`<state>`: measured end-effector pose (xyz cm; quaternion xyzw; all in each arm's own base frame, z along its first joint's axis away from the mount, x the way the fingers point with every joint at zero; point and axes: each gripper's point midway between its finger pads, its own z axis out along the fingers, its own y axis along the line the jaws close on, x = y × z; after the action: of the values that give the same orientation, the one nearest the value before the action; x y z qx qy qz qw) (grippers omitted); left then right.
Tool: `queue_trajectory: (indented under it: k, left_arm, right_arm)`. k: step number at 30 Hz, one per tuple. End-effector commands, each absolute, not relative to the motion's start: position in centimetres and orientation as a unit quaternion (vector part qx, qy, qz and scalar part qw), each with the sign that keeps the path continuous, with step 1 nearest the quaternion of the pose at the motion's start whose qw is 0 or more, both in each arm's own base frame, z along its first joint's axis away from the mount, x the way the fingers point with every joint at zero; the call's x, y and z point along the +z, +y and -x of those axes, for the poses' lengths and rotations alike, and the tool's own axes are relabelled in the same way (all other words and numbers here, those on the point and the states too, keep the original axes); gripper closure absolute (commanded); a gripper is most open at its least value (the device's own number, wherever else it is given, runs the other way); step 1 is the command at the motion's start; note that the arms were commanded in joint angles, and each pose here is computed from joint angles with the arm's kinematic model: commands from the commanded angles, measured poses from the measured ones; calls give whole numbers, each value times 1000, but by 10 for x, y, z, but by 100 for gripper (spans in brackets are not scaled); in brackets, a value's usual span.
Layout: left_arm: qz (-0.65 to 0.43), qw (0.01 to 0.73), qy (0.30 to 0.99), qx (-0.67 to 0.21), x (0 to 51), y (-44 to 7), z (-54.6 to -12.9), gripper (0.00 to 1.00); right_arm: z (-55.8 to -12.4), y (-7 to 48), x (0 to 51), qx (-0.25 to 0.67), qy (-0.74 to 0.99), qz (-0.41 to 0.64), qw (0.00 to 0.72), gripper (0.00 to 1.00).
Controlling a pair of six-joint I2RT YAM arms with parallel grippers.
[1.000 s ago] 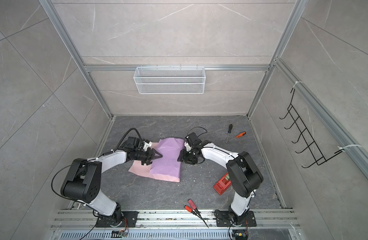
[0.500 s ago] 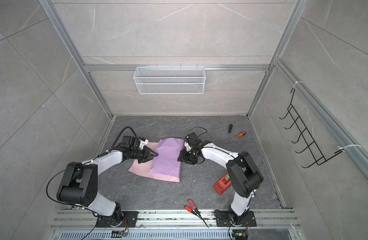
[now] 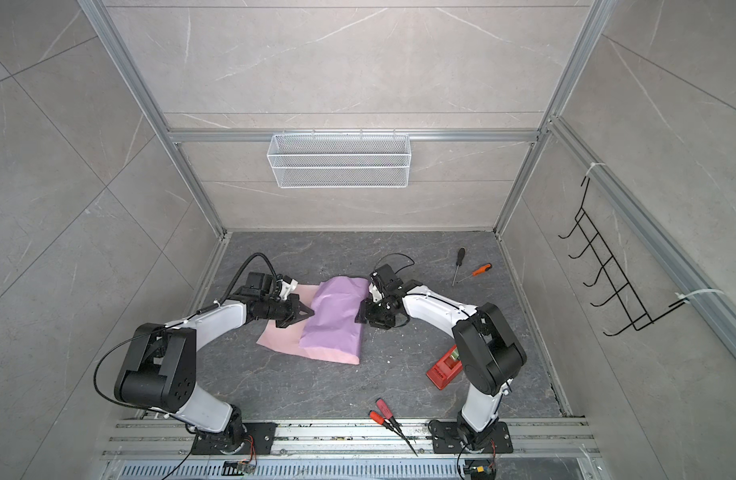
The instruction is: Wrap the gift box in paper
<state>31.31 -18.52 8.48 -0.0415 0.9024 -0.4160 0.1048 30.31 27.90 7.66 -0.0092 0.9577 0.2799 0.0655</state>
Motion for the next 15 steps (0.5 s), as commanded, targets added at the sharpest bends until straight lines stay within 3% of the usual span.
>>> queue_trajectory:
  k: [1, 10, 15]
  left_arm:
    - [27, 100, 909, -405, 77, -186, -307, 99]
    - [26, 103, 914, -393, 71, -185, -310, 100]
    - [25, 102, 916, -387, 67, -185, -310, 100]
  right_arm:
    - [-309, 279, 93, 282, 956, 14, 81, 43]
    - [-312, 289, 127, 329, 938, 13, 105, 43]
    - [-315, 296, 153, 358, 925, 18, 126, 50]
